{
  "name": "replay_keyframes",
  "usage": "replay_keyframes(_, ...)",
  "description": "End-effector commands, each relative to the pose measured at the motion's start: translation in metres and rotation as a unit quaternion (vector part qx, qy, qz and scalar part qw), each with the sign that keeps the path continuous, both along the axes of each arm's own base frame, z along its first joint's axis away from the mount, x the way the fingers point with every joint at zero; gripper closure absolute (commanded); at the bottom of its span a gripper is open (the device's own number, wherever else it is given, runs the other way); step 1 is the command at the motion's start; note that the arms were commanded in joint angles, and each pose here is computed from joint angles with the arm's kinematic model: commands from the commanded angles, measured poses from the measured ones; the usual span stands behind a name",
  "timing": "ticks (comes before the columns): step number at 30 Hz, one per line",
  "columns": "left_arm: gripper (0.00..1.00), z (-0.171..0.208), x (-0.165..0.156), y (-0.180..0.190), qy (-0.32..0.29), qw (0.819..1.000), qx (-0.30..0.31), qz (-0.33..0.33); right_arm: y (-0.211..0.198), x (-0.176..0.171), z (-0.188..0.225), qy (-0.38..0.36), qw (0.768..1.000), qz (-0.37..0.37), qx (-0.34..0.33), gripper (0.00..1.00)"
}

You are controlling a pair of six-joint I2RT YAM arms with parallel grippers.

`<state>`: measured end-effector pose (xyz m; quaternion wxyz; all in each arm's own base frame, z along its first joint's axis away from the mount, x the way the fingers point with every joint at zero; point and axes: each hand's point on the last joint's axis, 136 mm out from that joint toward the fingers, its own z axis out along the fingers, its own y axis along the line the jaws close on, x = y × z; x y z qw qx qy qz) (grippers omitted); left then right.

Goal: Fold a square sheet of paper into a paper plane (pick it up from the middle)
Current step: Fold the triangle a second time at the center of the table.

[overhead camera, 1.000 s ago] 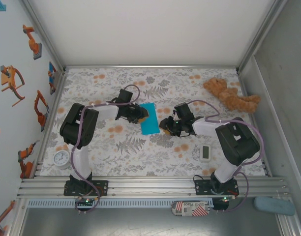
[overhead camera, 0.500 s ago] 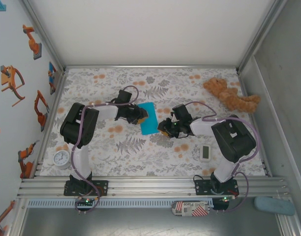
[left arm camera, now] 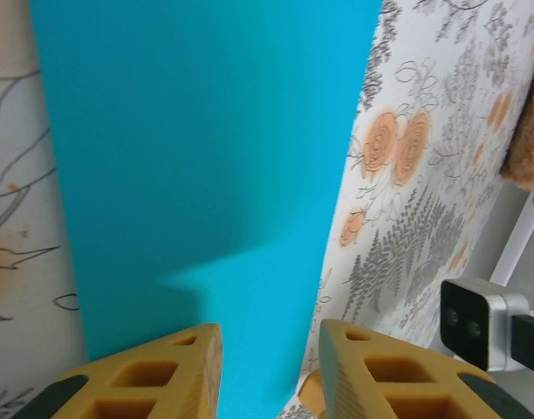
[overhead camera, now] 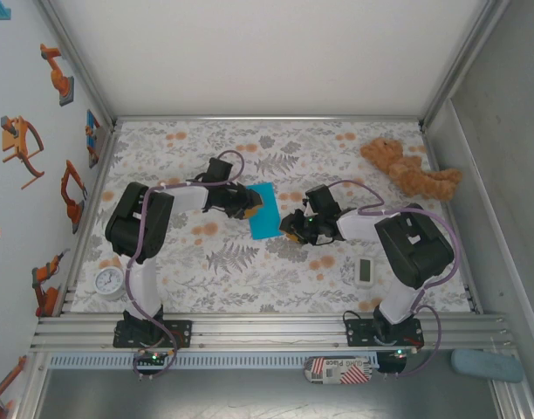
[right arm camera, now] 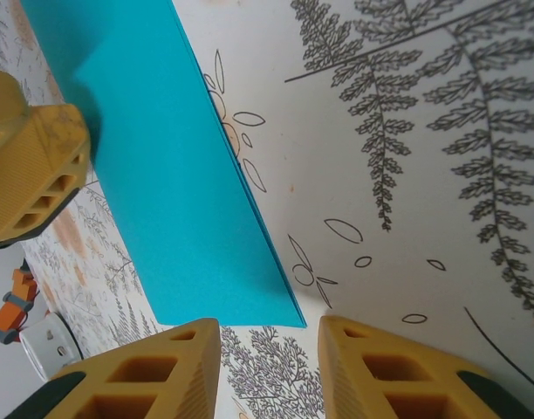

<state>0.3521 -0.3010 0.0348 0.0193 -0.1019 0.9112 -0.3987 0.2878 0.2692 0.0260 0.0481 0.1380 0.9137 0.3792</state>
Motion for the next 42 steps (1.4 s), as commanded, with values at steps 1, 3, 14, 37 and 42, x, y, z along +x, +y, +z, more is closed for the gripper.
replay_keyframes(1, 0.64, 0.015, 0.011, 0.002, -0.015, 1.000, 0.002, 0.004, 0.004, 0.004, 0.002, -0.008, 1.000, 0.001, -0.002, 0.66)
replay_keyframes(3, 0.64, 0.008, 0.013, 0.007, -0.010, 1.000, 0.011, 0.010, 0.005, 0.004, 0.002, -0.008, 1.000, 0.002, 0.001, 0.66)
replay_keyframes(14, 0.64, -0.033, 0.009, 0.020, 0.040, 0.997, 0.059, 0.025, 0.007, 0.004, 0.002, -0.008, 1.000, 0.003, 0.006, 0.67)
replay_keyframes(37, 0.64, -0.045, 0.000, 0.025, 0.065, 0.995, 0.063, 0.032, 0.015, 0.011, 0.009, -0.021, 0.999, 0.008, 0.028, 0.73)
replay_keyframes(42, 0.65, -0.046, -0.001, 0.025, 0.067, 0.995, 0.063, 0.032, 0.017, 0.013, 0.011, -0.025, 0.999, 0.005, 0.035, 0.75)
